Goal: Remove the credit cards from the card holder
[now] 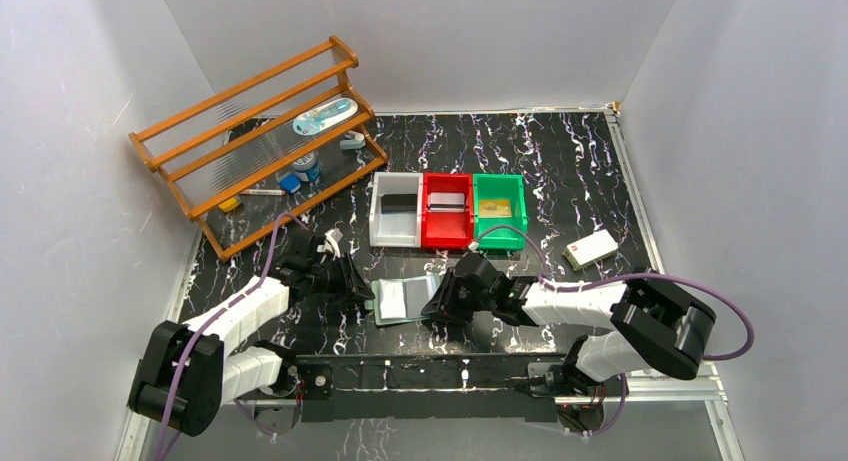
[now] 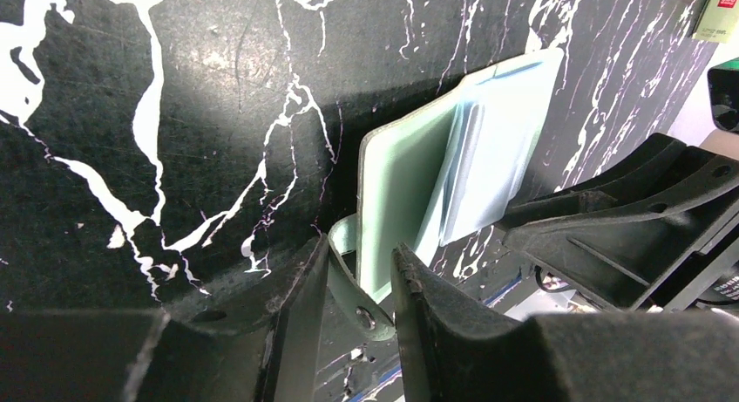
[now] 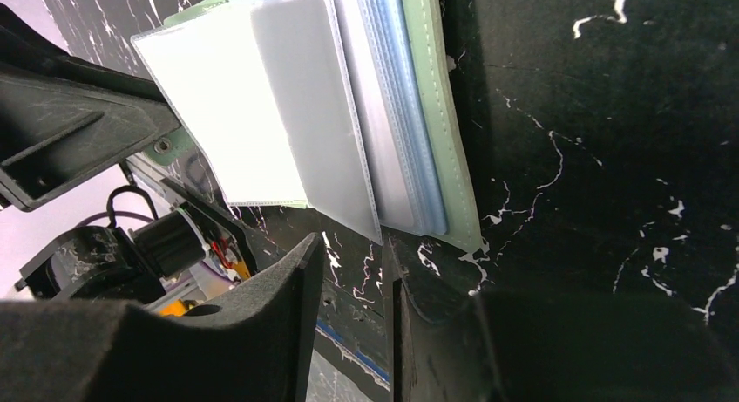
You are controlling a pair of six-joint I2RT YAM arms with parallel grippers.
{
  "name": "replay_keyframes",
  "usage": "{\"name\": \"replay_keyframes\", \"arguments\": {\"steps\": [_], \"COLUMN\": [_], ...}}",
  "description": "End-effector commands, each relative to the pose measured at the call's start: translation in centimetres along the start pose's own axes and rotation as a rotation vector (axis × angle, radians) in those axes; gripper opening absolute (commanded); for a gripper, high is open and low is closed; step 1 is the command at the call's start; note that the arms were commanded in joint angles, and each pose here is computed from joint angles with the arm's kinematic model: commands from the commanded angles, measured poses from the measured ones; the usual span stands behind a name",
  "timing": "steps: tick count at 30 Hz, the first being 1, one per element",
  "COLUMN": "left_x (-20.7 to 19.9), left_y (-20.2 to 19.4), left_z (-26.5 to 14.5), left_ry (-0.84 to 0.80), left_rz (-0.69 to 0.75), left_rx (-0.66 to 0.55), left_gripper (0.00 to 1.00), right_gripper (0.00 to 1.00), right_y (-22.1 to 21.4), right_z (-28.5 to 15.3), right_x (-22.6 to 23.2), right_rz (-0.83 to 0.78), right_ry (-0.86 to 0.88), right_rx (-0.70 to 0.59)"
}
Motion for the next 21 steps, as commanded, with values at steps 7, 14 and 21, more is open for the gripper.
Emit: {"name": "replay_keyframes", "arguments": {"steps": [7, 14, 21], "left_x": [-0.2, -0.2, -0.3], "left_y": [-0.7, -0.6, -0.6], "left_z": [-0.1, -0.1, -0.1], "left_ry": [-0.023, -0.023, -0.031], "left_rz": [-0.005, -0.001, 0.004], "left_rx": [0.021, 0.023, 0.022], "left_gripper": [0.28, 0.23, 0.22], "right_gripper": [0.38, 0.38, 0.39], "right_y": [1.0, 1.0, 1.3], "right_z": [-0.7, -1.3, -1.6], "right_x": [3.4, 3.9, 4.3], "right_rz": [-0.041, -0.072, -0.115], "right_ry": [0.135, 0.159, 0.154], "right_rx": [-0.047, -0.055, -0.075]}}
Point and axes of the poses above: each gripper's point midway between its finger pads, its own z axis out along the fingers, its own x axis along the line the jaws close on, y = z × x, the point moved 2 cm from there along -z, back along the fingers, and after that the axes turned 7 degrees about -z, right-handed, at the moved point
